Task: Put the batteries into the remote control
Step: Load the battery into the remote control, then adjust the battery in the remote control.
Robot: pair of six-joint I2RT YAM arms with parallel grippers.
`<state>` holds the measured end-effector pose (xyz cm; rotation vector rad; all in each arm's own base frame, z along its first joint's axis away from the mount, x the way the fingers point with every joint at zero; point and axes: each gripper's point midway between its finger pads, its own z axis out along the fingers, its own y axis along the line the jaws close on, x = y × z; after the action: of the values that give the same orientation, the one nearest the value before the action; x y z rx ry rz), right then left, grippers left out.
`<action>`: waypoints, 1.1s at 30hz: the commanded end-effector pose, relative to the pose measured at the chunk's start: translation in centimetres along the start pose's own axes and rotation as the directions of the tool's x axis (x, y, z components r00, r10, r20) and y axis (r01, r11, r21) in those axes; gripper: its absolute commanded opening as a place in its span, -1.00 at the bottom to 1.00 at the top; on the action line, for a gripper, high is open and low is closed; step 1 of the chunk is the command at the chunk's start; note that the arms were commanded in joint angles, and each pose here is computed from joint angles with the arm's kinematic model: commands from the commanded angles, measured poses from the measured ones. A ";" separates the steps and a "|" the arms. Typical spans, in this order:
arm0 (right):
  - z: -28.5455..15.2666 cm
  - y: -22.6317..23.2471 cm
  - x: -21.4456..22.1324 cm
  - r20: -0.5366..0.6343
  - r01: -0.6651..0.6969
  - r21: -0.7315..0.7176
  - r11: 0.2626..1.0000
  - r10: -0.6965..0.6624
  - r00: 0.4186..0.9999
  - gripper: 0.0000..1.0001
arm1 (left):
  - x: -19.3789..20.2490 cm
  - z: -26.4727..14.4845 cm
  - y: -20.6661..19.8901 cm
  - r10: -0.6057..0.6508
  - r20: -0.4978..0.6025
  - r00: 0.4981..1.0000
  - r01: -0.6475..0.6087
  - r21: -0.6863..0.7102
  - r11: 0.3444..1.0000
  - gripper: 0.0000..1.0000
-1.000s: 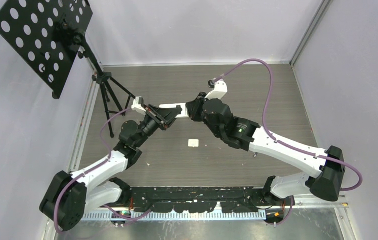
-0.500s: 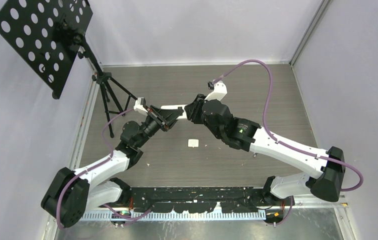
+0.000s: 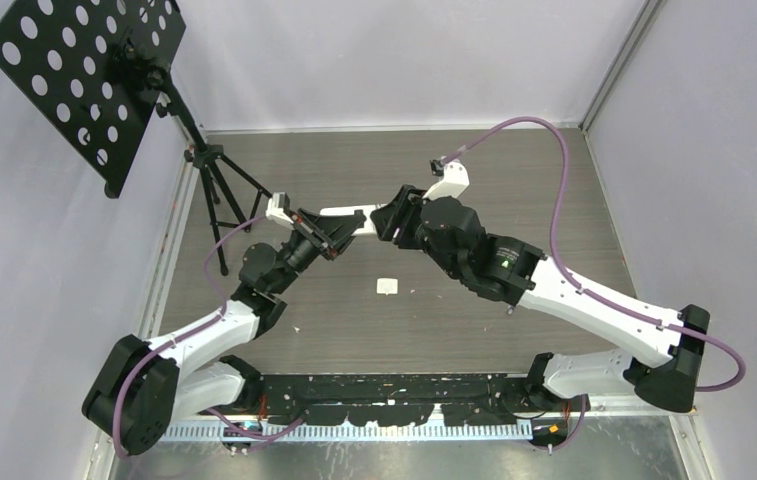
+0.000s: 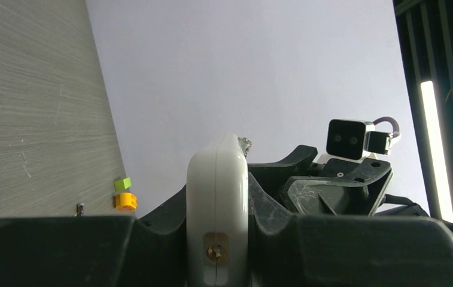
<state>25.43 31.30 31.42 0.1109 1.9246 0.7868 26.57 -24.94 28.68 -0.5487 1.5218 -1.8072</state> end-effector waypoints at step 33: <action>0.8 2.8 -3.1 0.075 -0.786 -0.206 0.583 0.810 0.581 0.62 | -0.5 0.2 -5.0 0.112 0.038 0.993 -0.117 0.202 0.972 -1.00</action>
<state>25.67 33.52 32.89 0.8815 1.7263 1.4320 26.52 -24.59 30.65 -0.4782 1.4161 -1.8150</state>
